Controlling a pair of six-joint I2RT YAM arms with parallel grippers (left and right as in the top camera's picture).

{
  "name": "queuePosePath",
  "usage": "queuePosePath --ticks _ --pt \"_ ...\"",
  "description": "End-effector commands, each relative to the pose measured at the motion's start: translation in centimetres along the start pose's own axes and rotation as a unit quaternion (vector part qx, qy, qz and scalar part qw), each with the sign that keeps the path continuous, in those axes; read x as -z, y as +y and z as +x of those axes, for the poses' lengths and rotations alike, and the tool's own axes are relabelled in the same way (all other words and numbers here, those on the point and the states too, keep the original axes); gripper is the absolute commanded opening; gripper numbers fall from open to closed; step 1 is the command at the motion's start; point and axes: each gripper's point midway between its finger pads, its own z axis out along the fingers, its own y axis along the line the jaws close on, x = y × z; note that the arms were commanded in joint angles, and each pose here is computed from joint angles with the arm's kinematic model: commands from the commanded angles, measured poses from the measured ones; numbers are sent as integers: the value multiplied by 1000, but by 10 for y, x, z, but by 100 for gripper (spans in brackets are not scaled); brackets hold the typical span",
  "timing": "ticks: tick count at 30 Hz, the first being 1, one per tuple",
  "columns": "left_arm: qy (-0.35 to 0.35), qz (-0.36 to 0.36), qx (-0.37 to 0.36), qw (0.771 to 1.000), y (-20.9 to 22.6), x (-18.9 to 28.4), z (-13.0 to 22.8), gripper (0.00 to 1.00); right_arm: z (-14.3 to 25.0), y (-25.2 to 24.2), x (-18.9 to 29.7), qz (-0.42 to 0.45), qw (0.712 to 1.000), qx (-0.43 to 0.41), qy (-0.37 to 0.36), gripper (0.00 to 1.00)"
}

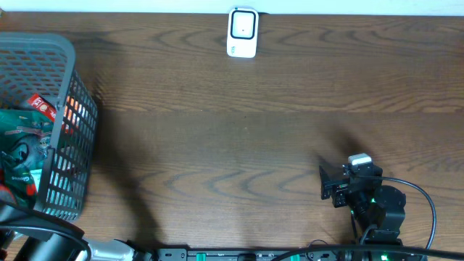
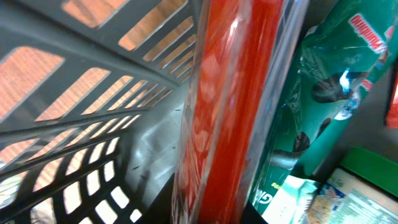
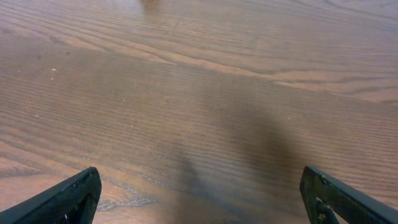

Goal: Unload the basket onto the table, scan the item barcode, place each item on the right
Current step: 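Grasp the red-handled dustpan package inside the basket with the left gripper, then lift the dustpan package out of the basket with the left gripper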

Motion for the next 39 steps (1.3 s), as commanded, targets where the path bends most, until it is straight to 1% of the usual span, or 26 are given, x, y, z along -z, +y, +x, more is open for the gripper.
queuePosePath --ticks 1,6,12,20,26,31,36,39 --pt "-11 47 9 999 -16 -2 -4 8 1 -1 0 3 1000 5 2 99" --pt "-25 44 7 999 -17 10 -8 8 1 -1 0 3 1000 5 1 99" --pt "-61 37 10 997 -19 35 -19 8 0 -1 0 3 1000 5 0 99" --pt "-131 57 8 990 -37 89 -33 8 -1 -1 0 3 1000 5 -1 99" --pt "-184 47 -2 982 -44 134 -36 8 -2 -2 0 4 1000 6 -4 99" --pt "-240 57 6 969 -55 173 -43 7 -4 -2 0 4 1000 1 -8 99" --pt "-296 103 2 950 -77 210 -49 8 -4 -1 0 3 1000 1 -8 99" --pt "-318 145 -3 937 -94 228 -49 7 -5 -1 0 2 1000 1 -10 99"
